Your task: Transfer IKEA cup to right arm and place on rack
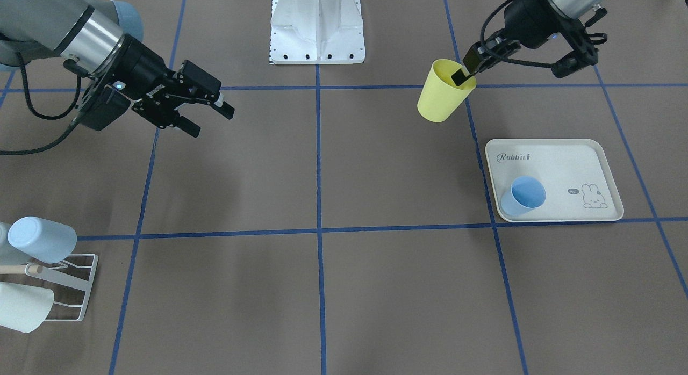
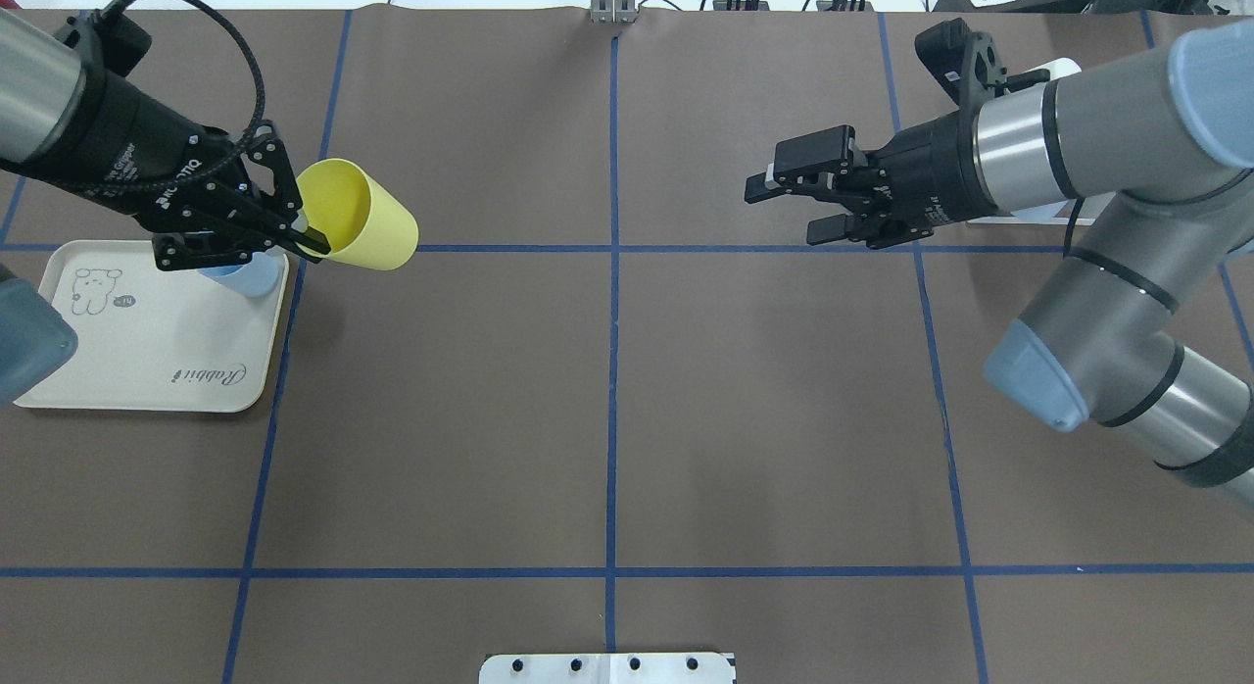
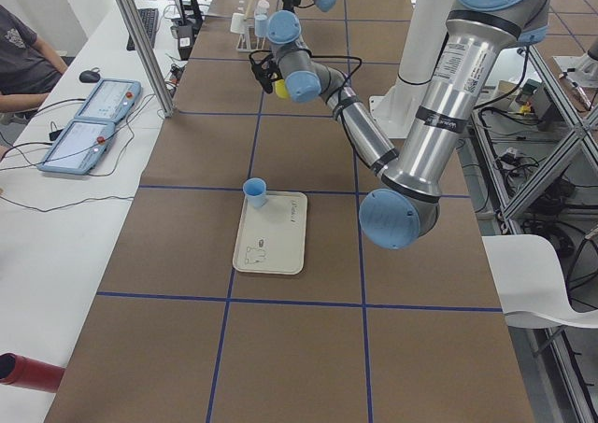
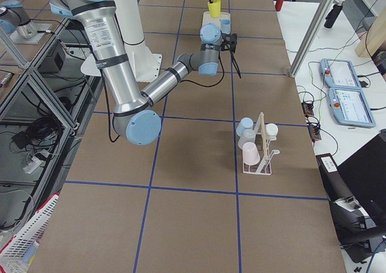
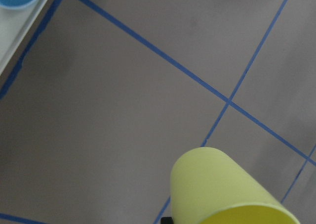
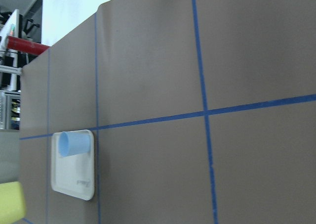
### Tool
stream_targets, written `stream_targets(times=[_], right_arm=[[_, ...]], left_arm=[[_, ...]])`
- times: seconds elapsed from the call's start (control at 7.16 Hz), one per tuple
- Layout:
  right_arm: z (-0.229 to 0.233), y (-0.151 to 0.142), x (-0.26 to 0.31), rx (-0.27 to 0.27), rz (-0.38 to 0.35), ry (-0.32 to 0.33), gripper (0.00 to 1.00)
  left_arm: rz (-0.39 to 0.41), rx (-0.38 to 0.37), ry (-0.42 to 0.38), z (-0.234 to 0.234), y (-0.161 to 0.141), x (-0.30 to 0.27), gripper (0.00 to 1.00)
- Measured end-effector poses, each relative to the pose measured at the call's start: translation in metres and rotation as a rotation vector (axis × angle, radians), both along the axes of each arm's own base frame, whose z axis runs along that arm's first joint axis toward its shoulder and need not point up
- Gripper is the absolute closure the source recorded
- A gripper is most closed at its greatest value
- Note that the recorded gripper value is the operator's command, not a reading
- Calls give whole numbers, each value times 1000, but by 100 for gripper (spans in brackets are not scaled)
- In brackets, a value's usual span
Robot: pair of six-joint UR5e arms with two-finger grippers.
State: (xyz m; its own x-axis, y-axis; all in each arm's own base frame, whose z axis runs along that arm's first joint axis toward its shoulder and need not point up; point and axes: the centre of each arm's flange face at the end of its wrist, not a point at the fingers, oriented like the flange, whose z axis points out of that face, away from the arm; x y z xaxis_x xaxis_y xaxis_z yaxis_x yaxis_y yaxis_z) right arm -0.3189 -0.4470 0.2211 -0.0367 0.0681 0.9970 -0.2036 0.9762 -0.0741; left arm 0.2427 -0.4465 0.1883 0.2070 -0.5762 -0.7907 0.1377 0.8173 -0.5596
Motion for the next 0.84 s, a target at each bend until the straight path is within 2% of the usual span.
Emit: stream_targets(times=[0.28, 0.42, 0.84], right_arm=[[-19, 39, -18, -18, 21, -251, 6], [-30, 49, -20, -11, 24, -339, 6], [-65, 58, -14, 63, 26, -492, 6]], left_arm=[[51, -44, 79, -31, 10, 7, 100], [89, -75, 113, -44, 14, 7, 100], [87, -195, 251, -80, 30, 1, 100]])
